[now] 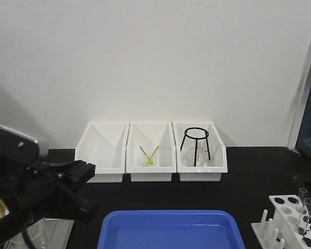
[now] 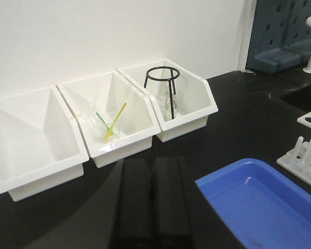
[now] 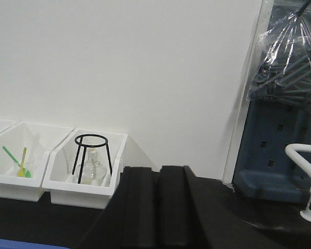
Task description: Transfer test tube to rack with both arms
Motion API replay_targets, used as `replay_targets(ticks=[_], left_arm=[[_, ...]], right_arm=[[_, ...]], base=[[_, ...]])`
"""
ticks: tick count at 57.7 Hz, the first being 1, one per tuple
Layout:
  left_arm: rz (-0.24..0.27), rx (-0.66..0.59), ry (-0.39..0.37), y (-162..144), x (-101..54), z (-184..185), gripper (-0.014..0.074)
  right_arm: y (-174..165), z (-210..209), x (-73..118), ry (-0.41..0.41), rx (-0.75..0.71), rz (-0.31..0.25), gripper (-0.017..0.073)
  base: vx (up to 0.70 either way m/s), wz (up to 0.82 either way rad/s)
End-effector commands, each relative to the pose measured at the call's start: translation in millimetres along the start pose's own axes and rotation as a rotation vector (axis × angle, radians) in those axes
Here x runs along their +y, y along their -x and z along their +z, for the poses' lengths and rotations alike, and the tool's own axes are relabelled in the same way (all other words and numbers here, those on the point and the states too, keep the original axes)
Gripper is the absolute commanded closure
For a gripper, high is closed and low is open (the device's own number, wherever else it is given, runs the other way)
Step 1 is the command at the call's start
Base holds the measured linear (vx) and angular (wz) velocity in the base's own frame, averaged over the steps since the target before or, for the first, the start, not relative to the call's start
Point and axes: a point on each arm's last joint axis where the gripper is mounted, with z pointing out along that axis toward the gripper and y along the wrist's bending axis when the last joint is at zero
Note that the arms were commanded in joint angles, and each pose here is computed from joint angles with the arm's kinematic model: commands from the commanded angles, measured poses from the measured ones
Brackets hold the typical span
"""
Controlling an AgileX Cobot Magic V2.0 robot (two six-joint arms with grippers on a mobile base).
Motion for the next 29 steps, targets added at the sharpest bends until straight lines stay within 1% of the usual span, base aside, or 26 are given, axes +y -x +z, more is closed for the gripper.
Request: replay_targets(ticks=[1,6,11,14,18,24,29], left_arm=[[0.001,-0.157,0.035,17,6.7,-31,0.0599],[0.014,-0.161,0.067,-1,14.0,-63,0.0599],[0.012,-0.196,0.108,-25,19.1,-102,0.0599],[0.010,-0.221,0.138,-43,21.2,-124,0.0599],[0.006,-0.260,0.191,-79,23.1,-151,0.0599],[0.008,-0.315,0.257,-124,23.1,-172,0.0599],[0.017,-0.361,0.300,-147,22.7,-180,0.0599]], right_arm=[[15,0,-0.1,0.016,-0.081,0.001,0.0570],[15,0,-0.1,0.016,-0.081,0.001,0.0570],[15,0,-0.1,0.016,-0.081,0.001,0.0570],[15,0,-0.1,0.016,-0.081,0.001,0.0570],[15,0,-0.1,0.016,-0.081,0.001,0.0570],[15,0,-0.1,0.016,-0.081,0.001,0.0570],[15,0,-0.1,0.016,-0.081,0.001,0.0570]], base=[[0.00,0.00],[0.00,0.00],[0.00,0.00],[0.00,0.00],[0.00,0.00],[0.00,0.00],[0.00,0.00]])
